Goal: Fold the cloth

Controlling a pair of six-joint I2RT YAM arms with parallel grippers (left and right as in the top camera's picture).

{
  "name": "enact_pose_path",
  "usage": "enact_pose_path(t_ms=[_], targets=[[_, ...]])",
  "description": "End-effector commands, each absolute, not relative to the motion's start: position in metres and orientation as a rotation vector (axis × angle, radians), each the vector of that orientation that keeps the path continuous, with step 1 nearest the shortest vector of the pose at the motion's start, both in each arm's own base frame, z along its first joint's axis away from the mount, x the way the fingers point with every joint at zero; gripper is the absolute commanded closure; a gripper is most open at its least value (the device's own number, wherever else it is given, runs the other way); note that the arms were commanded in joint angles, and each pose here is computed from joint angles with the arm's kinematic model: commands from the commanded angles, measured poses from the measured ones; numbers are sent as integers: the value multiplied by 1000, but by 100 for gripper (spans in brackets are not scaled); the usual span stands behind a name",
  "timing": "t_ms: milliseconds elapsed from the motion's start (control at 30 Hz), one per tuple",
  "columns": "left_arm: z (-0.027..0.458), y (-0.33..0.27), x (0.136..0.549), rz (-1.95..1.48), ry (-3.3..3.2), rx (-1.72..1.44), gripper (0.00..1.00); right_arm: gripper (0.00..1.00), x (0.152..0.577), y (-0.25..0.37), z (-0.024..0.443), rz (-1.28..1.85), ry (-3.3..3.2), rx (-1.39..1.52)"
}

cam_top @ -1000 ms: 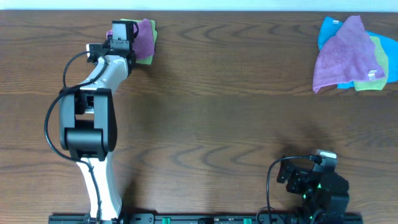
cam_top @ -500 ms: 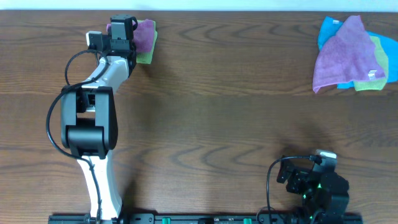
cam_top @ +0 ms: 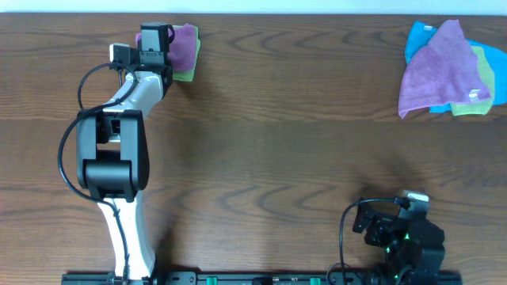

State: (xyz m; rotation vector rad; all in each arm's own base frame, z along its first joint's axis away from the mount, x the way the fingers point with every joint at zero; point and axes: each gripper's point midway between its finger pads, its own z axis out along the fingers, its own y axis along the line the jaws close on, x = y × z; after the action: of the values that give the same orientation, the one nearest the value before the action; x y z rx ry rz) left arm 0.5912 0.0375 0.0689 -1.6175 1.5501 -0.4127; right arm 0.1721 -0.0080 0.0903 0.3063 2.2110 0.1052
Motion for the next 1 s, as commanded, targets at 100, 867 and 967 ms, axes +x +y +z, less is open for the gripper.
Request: enact_pose_path(t_ms=[100,867,967], targets=[[79,44,603,-415,1517,-1539,71,1,172,-11,89,95,2206,327],[70,41,597,-354,1611,-1496,21,1,172,-11,89,95,2206,327],[72,42,599,-360,1600,-1492,22,1,172,-11,89,95,2206,327]])
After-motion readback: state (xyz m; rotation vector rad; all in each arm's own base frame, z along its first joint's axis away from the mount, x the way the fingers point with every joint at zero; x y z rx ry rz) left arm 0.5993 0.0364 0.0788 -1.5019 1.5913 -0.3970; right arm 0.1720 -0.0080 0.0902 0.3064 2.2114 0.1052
